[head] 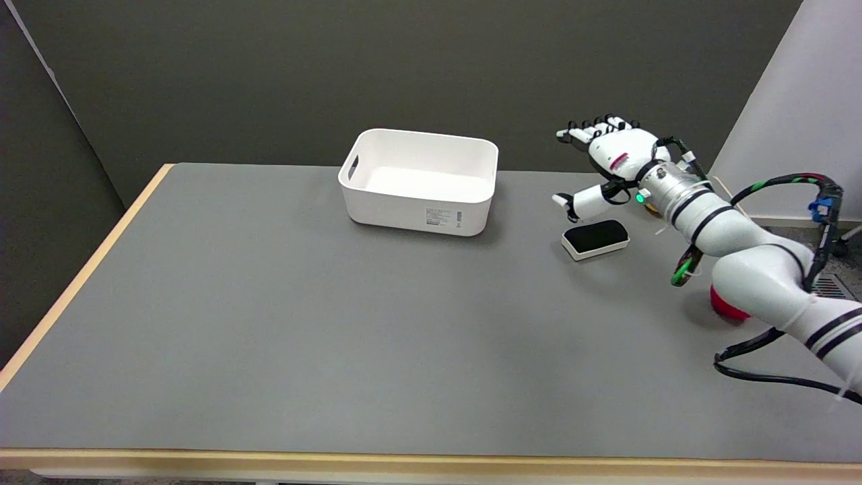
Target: Pick up the chalkboard eraser.
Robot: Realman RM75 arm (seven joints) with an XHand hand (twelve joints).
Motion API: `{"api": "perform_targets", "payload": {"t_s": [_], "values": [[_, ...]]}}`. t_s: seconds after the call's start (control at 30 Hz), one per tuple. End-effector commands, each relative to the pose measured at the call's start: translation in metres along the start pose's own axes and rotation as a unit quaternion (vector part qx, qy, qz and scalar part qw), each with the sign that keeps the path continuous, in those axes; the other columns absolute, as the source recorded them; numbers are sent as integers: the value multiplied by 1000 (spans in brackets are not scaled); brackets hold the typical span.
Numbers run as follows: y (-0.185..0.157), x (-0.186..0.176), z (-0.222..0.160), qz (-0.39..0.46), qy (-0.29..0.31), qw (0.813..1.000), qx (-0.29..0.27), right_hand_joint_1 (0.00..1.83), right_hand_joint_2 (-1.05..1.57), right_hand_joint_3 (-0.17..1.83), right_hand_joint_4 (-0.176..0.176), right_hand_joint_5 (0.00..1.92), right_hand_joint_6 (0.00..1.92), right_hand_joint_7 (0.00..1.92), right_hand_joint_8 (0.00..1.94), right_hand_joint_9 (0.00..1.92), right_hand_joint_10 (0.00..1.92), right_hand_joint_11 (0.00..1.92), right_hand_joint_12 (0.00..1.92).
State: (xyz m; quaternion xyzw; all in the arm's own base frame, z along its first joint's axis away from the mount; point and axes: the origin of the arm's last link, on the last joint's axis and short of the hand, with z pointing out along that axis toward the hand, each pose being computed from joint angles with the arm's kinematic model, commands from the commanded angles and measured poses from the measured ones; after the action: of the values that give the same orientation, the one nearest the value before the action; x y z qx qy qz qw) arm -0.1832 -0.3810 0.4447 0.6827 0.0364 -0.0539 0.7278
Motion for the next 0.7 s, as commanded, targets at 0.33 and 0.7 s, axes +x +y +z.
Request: {"api": "perform_targets", "payload": {"t_s": [0.33,0.7], "values": [[15,6,-46,-39,-199,978,46,417,526,940,47,53,239,154,306,123,597,2,1073],[24,-6,-47,-56,-218,973,49,401,503,951,17,60,136,92,325,83,599,13,988]]}}
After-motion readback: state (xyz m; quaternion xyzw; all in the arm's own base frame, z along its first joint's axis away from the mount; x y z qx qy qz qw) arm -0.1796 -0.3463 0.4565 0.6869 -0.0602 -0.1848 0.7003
